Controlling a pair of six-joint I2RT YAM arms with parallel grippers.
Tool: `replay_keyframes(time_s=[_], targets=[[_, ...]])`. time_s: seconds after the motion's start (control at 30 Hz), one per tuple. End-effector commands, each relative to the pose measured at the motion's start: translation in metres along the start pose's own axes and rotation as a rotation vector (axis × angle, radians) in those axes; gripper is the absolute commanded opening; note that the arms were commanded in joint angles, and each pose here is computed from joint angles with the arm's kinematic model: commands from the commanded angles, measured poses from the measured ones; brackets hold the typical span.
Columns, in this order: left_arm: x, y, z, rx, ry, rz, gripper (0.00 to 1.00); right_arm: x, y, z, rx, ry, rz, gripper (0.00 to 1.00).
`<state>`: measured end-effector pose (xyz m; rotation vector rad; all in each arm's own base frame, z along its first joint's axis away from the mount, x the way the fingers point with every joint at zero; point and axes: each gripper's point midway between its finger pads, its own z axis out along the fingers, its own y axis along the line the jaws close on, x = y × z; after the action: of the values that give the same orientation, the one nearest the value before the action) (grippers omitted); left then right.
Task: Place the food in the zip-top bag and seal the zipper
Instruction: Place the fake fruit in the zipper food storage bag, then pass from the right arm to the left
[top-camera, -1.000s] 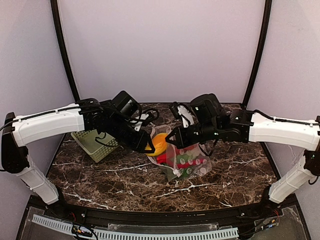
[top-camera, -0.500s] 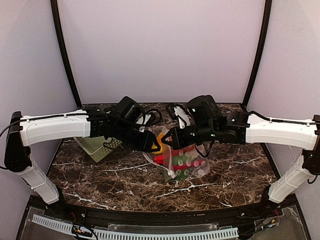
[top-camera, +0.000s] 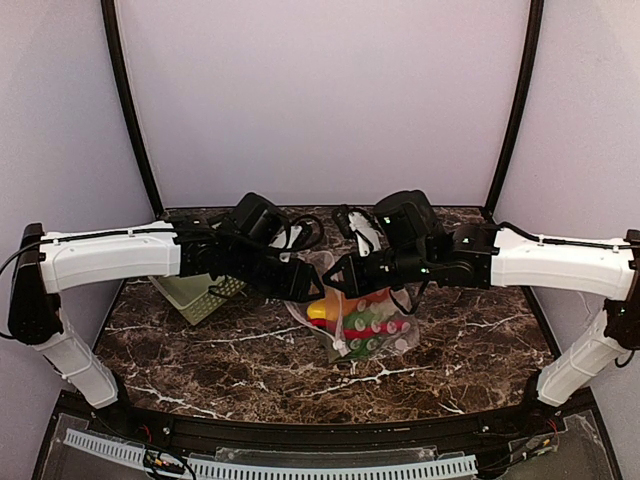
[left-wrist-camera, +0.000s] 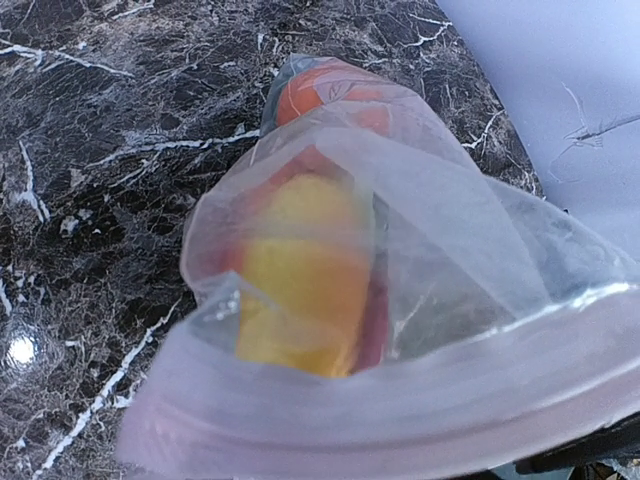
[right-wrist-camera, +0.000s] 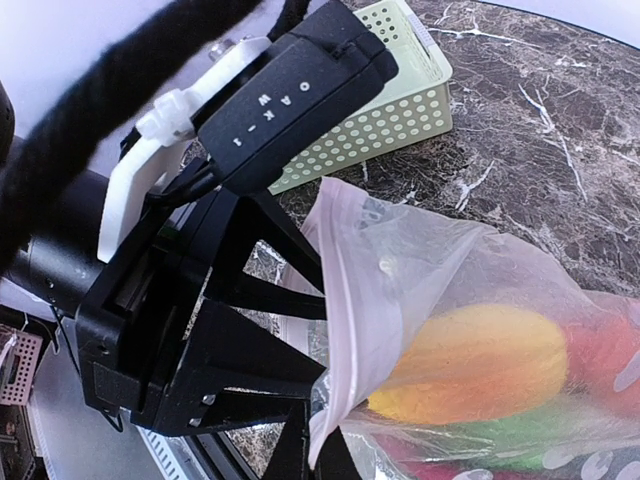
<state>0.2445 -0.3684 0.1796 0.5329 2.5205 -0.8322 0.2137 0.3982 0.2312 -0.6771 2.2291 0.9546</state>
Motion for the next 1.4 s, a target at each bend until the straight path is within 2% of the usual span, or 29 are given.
replay_keyframes(time_s=[0.0,0.1,0.27,0.37,0.5,0.67,0.9,1.07,1.27,1.37], targets=[[-0.006,-0.005,-0.021,0.024,-0.047,0.027,0.6,-0.013,0.009,-0.001,-0.016,-0.049,-0.005,0.0],[-0.006,-0.008,-0.034,0.042,-0.072,0.039,0.67,-0.013,0.008,-0.002,-0.011,-0.051,-0.007,0.0],[-0.003,-0.015,-0.059,0.098,-0.123,0.023,0.68,-0.014,0.008,-0.003,-0.004,-0.054,-0.007,0.0],[0.005,-0.01,-0.07,0.112,-0.145,-0.012,0.65,-0.015,0.008,-0.004,-0.003,-0.056,-0.009,0.0],[0.022,0.015,-0.063,0.085,-0.133,-0.103,0.6,-0.015,0.008,-0.005,-0.004,-0.055,-0.009,0.0],[0.033,0.025,-0.049,0.168,-0.141,-0.211,0.58,-0.013,0.007,-0.005,0.0,-0.051,-0.003,0.0],[0.03,0.026,-0.036,0.193,-0.154,-0.237,0.54,-0.012,0.006,-0.003,0.001,-0.046,-0.001,0.0],[0.027,0.034,-0.026,0.185,-0.18,-0.271,0.49,-0.013,0.007,-0.004,0.001,-0.048,-0.003,0.0],[0.027,0.036,-0.014,0.177,-0.158,-0.284,0.42,-0.015,0.007,-0.006,0.004,-0.053,-0.008,0.0],[0.025,0.034,-0.01,0.188,-0.149,-0.283,0.32,-0.014,0.005,-0.006,0.009,-0.053,-0.008,0.0]])
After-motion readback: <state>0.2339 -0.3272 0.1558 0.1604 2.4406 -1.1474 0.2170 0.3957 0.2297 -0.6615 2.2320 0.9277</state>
